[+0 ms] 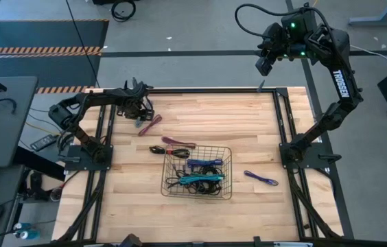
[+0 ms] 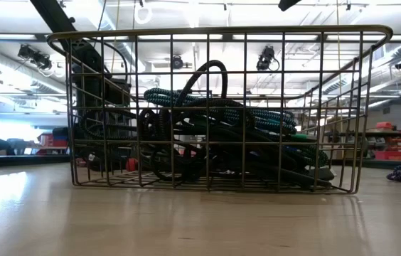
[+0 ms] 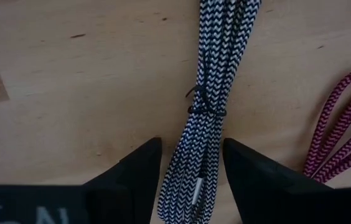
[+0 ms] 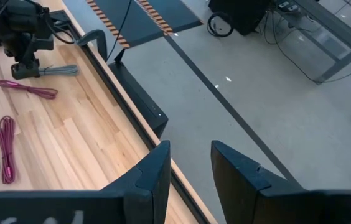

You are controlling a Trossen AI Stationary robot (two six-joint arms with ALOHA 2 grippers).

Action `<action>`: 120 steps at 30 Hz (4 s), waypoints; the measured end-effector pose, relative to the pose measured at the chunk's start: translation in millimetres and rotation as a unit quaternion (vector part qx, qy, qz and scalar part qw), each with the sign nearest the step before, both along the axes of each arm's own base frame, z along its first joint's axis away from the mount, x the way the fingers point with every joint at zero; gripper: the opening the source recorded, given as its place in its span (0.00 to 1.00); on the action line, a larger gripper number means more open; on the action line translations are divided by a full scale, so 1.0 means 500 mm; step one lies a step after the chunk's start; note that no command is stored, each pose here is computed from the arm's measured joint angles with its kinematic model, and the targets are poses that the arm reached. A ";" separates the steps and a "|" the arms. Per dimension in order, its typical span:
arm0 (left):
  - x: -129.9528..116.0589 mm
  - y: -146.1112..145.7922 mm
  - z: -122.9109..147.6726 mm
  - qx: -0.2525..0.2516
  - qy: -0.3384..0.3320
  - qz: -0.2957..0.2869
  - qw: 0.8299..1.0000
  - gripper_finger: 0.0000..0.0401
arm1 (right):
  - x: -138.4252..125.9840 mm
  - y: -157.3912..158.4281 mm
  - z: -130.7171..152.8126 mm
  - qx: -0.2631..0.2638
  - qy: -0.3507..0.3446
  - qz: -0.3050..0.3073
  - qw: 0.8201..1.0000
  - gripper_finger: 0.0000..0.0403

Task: Pick and place USB-C Cables
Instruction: Put the white charger cable into the wire basket

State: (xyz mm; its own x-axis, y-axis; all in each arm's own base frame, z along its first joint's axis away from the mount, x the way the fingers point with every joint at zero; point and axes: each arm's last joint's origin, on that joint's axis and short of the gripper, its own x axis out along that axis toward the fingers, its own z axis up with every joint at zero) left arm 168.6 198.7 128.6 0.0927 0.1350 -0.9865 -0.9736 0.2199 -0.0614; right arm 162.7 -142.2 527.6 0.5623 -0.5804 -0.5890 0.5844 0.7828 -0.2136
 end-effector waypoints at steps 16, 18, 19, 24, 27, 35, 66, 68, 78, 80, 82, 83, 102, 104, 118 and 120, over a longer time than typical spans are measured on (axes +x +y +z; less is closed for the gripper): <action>0.034 0.036 0.069 0.032 -0.028 -0.056 0.998 0.05 | -0.002 0.002 0.001 -0.001 -0.001 0.001 1.000 0.30; 0.049 0.057 0.117 0.068 -0.047 -0.060 0.995 0.04 | -0.002 0.002 0.001 -0.001 -0.001 0.001 1.000 0.30; 0.054 0.063 0.141 0.078 -0.049 -0.065 0.994 0.04 | -0.002 0.002 0.001 -0.002 0.000 0.001 1.000 0.30; 0.084 0.098 0.298 0.159 -0.087 -0.089 0.979 0.04 | -0.002 0.002 0.001 -0.008 0.006 0.007 1.000 0.30; 0.100 0.100 0.397 0.204 -0.108 -0.118 0.966 0.04 | -0.002 0.002 0.001 -0.009 0.007 0.007 1.000 0.30; 0.127 0.016 0.624 0.299 -0.174 -0.202 0.916 0.04 | -0.002 0.002 0.001 -0.011 0.009 0.010 1.000 0.30; 0.316 -0.393 0.649 0.172 -0.258 -0.425 0.851 0.04 | -0.002 0.002 0.001 -0.007 0.006 0.007 1.000 0.30; 0.333 -0.410 0.631 0.157 -0.247 -0.432 0.853 0.04 | -0.002 0.002 0.001 -0.007 0.006 0.007 1.000 0.30; 0.399 -0.494 0.514 0.081 -0.127 -0.476 0.866 0.04 | -0.002 0.003 0.000 -0.006 0.008 0.007 1.000 0.30; 0.413 -0.510 0.492 0.074 -0.109 -0.489 0.862 0.04 | -0.002 0.003 0.000 -0.005 0.008 0.007 1.000 0.30; 0.427 -0.524 0.469 0.071 -0.094 -0.509 0.853 0.04 | -0.002 0.003 0.000 -0.004 0.007 0.006 1.000 0.30; 0.433 -0.530 0.457 0.070 -0.082 -0.520 0.847 0.04 | -0.002 0.003 0.000 -0.003 0.006 0.005 1.000 0.30; 0.513 -0.541 0.313 0.017 -0.007 -0.642 0.766 0.04 | -0.004 0.004 -0.002 0.017 -0.003 -0.011 1.000 0.30; 0.517 -0.534 0.305 0.015 -0.001 -0.646 0.763 0.04 | -0.005 0.005 -0.004 0.019 0.000 -0.011 1.000 0.30; 0.565 -0.483 0.217 -0.018 0.013 -0.648 0.762 0.04 | -0.005 0.005 -0.004 0.023 -0.001 -0.013 1.000 0.30; 0.570 -0.478 0.205 -0.027 0.011 -0.646 0.763 0.04 | -0.005 0.005 -0.004 0.023 -0.001 -0.013 1.000 0.30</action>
State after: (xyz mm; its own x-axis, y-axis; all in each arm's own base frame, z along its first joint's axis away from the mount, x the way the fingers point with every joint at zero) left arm 453.7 -40.4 231.1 0.0978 -0.0951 -0.9906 0.0524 0.9945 -0.0903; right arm 160.3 -139.8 525.5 0.5482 -0.5674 -0.6145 0.6052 0.7762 -0.1769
